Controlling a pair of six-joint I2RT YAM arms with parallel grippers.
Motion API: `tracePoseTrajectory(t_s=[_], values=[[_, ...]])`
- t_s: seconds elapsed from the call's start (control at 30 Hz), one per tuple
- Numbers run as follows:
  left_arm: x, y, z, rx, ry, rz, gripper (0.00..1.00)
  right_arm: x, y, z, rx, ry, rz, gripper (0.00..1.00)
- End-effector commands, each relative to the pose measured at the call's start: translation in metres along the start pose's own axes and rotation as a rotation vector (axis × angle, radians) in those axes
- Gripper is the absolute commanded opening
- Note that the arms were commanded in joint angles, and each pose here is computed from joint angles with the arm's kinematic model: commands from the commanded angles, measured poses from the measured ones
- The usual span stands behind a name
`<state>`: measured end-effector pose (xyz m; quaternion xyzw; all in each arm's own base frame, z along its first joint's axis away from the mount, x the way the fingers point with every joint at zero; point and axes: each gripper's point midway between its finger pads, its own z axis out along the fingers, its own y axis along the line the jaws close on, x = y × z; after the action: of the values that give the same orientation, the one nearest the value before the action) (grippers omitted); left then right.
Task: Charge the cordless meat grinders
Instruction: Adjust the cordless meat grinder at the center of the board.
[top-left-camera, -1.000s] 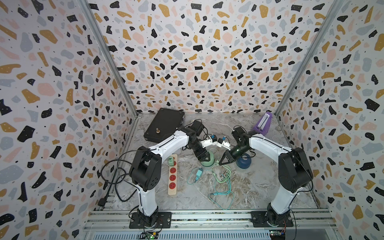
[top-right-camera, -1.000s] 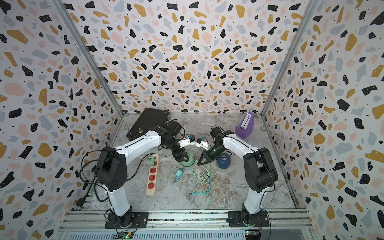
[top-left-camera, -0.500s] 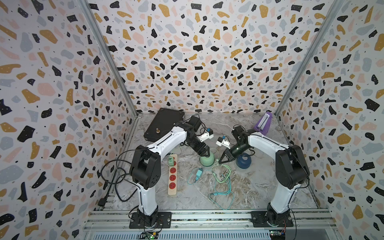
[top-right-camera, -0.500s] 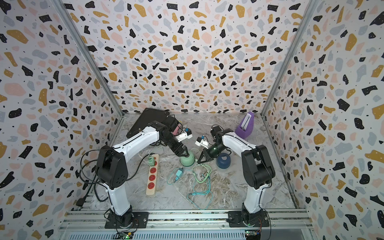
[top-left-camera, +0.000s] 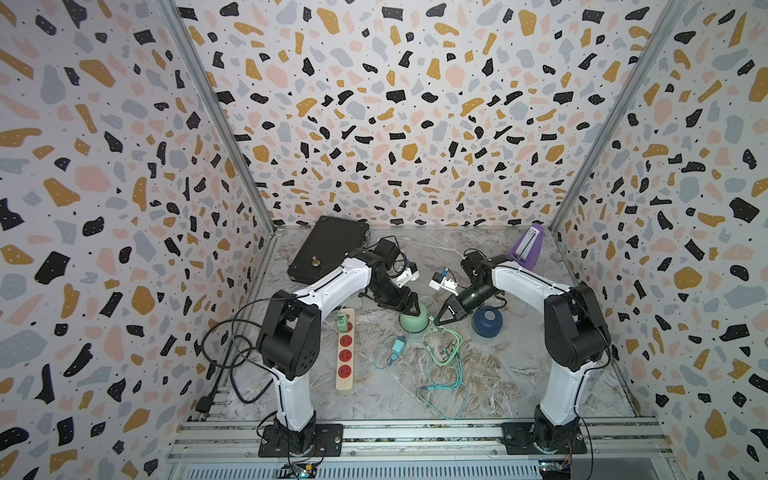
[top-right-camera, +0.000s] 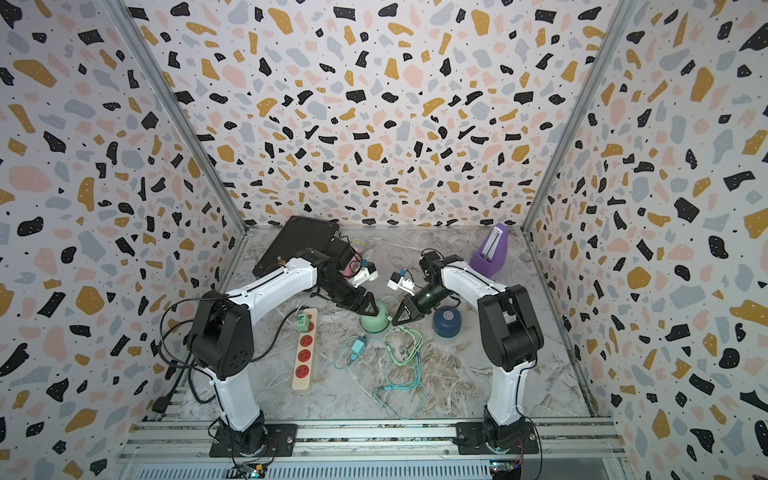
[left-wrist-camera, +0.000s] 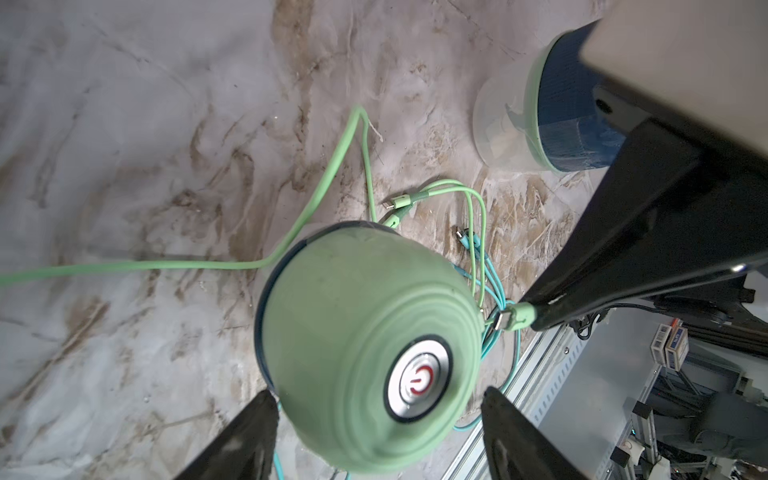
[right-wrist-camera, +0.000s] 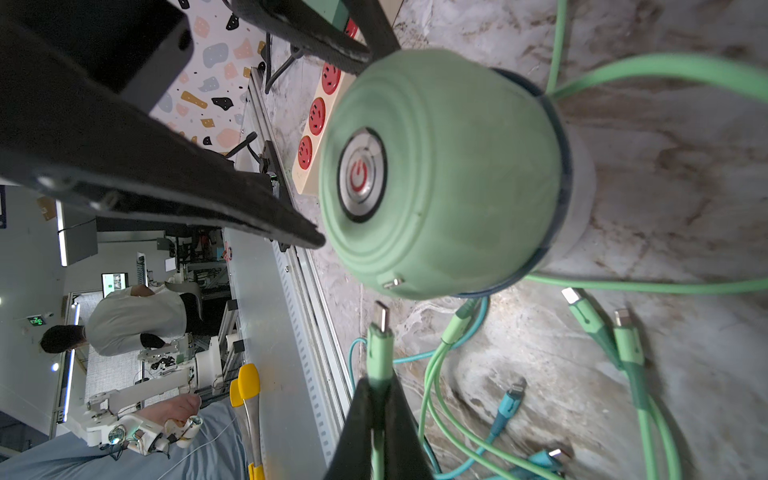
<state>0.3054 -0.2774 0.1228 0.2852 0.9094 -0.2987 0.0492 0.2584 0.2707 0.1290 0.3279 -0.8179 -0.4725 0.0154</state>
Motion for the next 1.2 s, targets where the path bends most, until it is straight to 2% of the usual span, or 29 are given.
tracePoseTrajectory(t_s=[0.0, 0.63, 1.17], values=[[0.002, -0.001, 0.000, 0.008, 0.004, -0.007, 0.77, -0.007, 0.008, -0.005, -0.022, -0.009, -0.024, 0.00], [0.013, 0.018, 0.018, -0.035, 0.029, -0.084, 0.76, -0.006, 0.002, -0.011, -0.028, -0.020, -0.001, 0.00], [0.015, 0.019, 0.020, -0.031, 0.048, -0.064, 0.75, -0.007, 0.001, -0.005, -0.055, -0.007, 0.015, 0.00]])
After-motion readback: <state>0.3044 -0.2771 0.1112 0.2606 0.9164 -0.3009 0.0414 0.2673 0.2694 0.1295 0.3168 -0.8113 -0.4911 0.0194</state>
